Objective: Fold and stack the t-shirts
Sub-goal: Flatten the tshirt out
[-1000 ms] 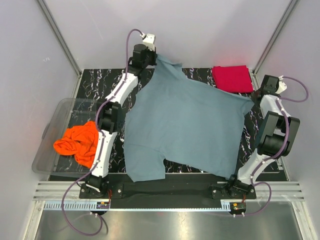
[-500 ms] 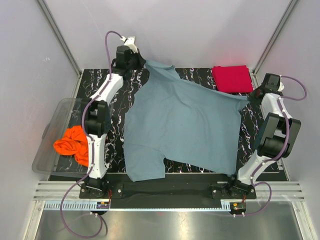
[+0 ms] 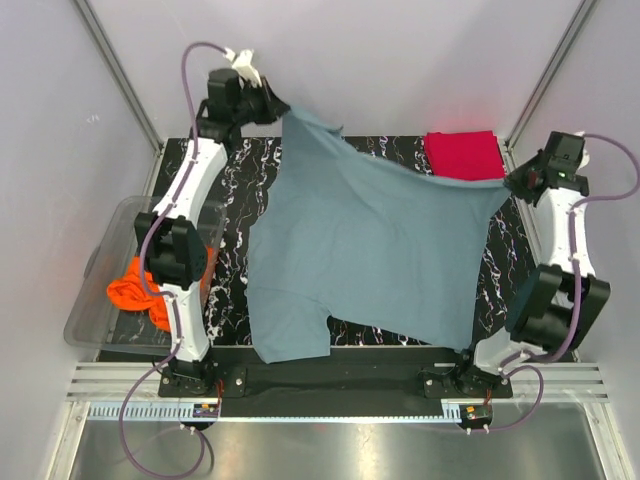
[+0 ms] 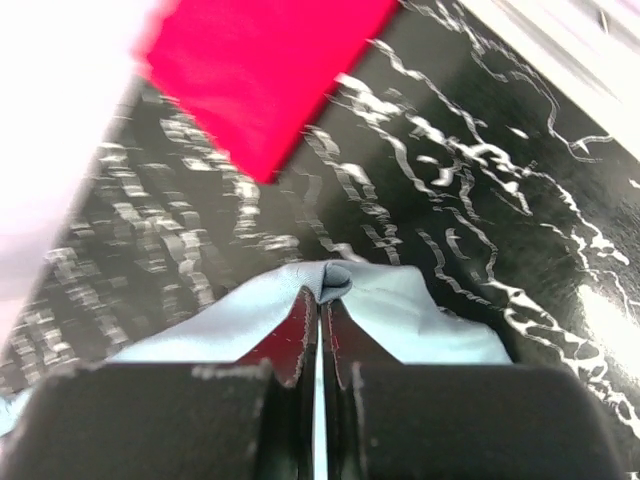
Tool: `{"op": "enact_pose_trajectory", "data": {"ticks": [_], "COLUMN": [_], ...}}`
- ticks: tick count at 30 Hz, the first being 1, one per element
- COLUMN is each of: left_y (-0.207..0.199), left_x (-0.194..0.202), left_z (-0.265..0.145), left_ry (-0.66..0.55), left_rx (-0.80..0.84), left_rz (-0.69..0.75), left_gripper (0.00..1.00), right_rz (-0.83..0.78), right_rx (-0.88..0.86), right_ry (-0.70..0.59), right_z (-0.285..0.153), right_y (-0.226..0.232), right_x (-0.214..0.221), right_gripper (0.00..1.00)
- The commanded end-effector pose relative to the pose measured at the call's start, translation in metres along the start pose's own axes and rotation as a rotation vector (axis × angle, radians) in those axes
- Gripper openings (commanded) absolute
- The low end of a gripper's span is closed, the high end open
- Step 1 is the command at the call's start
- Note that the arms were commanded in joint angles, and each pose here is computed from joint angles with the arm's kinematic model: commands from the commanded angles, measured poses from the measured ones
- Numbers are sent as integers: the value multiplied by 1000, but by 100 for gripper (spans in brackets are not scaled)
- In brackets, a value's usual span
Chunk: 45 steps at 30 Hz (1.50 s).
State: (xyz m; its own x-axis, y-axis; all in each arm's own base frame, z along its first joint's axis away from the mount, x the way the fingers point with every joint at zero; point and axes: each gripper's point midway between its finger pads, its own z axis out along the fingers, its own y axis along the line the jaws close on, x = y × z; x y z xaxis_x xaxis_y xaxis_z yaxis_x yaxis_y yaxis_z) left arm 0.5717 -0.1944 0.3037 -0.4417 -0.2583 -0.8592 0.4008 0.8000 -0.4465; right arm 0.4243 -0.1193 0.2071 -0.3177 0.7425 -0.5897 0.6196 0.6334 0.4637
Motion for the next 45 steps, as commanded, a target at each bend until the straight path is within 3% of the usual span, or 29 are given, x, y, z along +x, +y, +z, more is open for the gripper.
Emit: {"op": "enact_pose_trajectory", "data": {"ticks": [1, 6, 7, 10, 14, 23, 27, 30, 34, 37, 38, 40, 41, 42, 44, 45], "left_y": [-105, -174, -196, -212, -256, -284, -286, -283, -273, -249, -234, -212, -204, -178, -149, -113], "left_x": [-132, -187, -199, -210, -212, -198, -206, -212, -220, -220, -215, -207, -206, -191, -184, -155], "left_z": [-97, -201, -243, -303, -424, -571, -602, -591, -522, -428, -372, -311, -286, -222, -170, -105], "left_ry": [-295, -484, -555, -649, -827, -1062, -1144, -1139, -1035, -896, -811, -724, -704, -606, -556, -452], "left_rx": [208, 288, 294, 253, 233, 123, 132, 120, 107, 56, 35, -2, -9, -32, -61, -84], "left_rz": [196, 324, 368, 419, 510, 592, 555, 562, 567, 574, 577, 594, 599, 592, 583, 566], "left_gripper": [0, 0, 0, 0, 0, 0, 0, 0, 0, 0, 0, 0, 0, 0, 0, 0], "right_rz": [-19, -16, -23, -37, -55, -104, -114, -116, -109, -90, -81, -65, -58, -55, -60, -48], "right_rx": [-180, -374, -411, -525, -684, -822, -826, -811, -743, -671, -629, -568, -527, -510, -447, -422], "right_ry": [-170, -324, -338, -439, -570, -786, -804, -796, -749, -707, -673, -643, -596, -576, -521, -504], "right_z": [-85, -189, -205, -273, -371, -501, -514, -508, -471, -420, -386, -347, -306, -286, -222, -199], "right_y": [49, 80, 85, 96, 102, 77, 76, 78, 79, 77, 75, 71, 69, 68, 64, 61], "right_x": [-48, -65, -64, -67, -54, -16, -15, -20, -30, -40, -44, -50, -52, -53, -56, -57], "right_gripper": [0, 0, 0, 0, 0, 0, 0, 0, 0, 0, 0, 0, 0, 0, 0, 0]}}
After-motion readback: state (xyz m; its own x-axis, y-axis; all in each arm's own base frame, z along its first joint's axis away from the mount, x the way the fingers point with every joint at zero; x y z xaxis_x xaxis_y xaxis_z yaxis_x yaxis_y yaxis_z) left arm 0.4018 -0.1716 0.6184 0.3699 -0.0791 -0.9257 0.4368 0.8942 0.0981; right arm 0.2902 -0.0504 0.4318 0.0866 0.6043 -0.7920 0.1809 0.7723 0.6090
